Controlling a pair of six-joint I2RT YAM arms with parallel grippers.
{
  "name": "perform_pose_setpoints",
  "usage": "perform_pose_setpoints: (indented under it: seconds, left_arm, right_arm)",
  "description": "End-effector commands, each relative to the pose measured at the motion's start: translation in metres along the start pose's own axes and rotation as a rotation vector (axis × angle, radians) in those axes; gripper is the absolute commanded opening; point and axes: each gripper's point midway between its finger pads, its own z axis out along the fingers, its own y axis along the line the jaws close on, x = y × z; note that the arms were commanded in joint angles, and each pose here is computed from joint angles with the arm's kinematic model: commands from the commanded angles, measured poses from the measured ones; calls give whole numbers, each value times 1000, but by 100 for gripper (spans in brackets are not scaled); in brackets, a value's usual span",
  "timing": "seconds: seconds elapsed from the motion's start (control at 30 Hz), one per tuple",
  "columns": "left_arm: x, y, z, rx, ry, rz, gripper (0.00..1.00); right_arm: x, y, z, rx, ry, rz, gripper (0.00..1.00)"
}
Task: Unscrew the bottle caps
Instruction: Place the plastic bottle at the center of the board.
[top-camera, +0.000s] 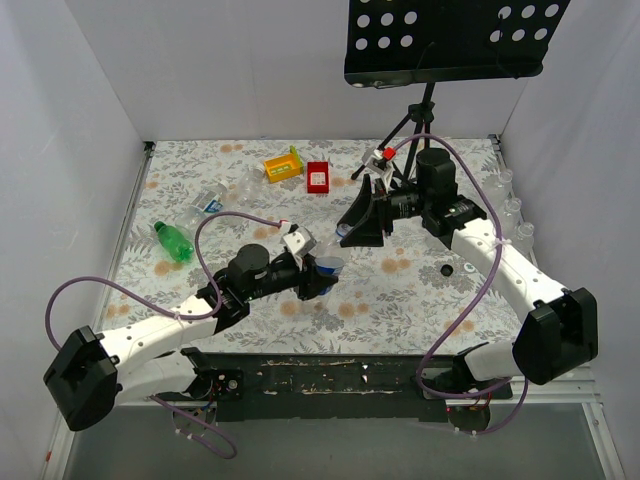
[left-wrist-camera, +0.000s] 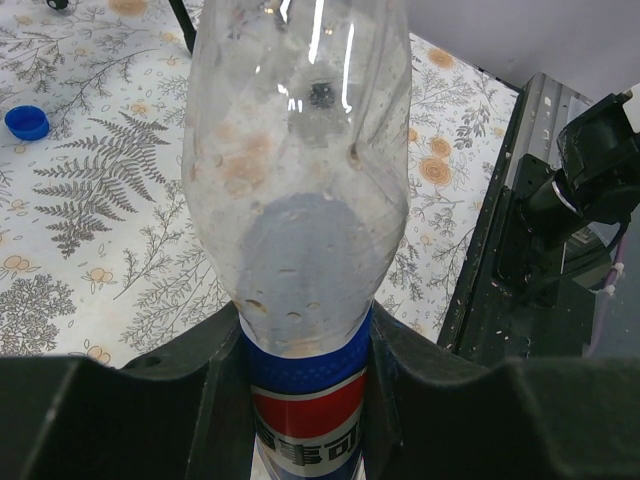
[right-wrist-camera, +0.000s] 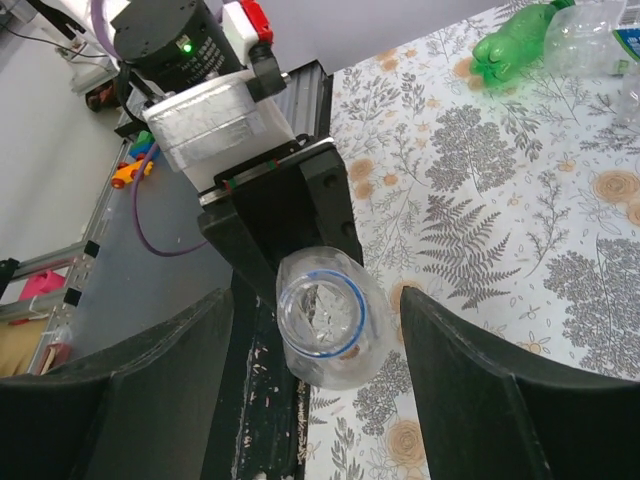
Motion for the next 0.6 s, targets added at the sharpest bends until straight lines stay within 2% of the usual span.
perform_pose_setpoints:
  seconds: [0.0, 0.1, 0.17, 0.27, 0.4, 0.43, 0.57]
  left_arm:
    - [-32, -4, 4, 12, -82, 26, 8]
    - [-33, -4, 4, 9, -86, 23, 8]
    - [-32, -2, 4, -2, -85, 17, 8]
    - [-33, -1, 4, -7, -92, 12, 8]
    - [-31, 0, 4, -15, -87, 6, 9]
    - [-32, 0, 3, -18, -90, 6, 12]
    - [-36, 3, -1, -45, -108, -5, 46]
  right_arm:
    - [-15, 13, 4, -58, -18, -53, 75]
    - [-12, 12, 7, -55, -14, -45, 73]
    - [-11, 13, 7, -55, -14, -47, 65]
    - [-12, 14, 7, -58, -14, -51, 37]
    - [-14, 15, 7, -65, -15, -66, 7]
    - [-15, 15, 7, -63, -14, -69, 2]
    - [-17, 14, 5, -37, -5, -108, 1]
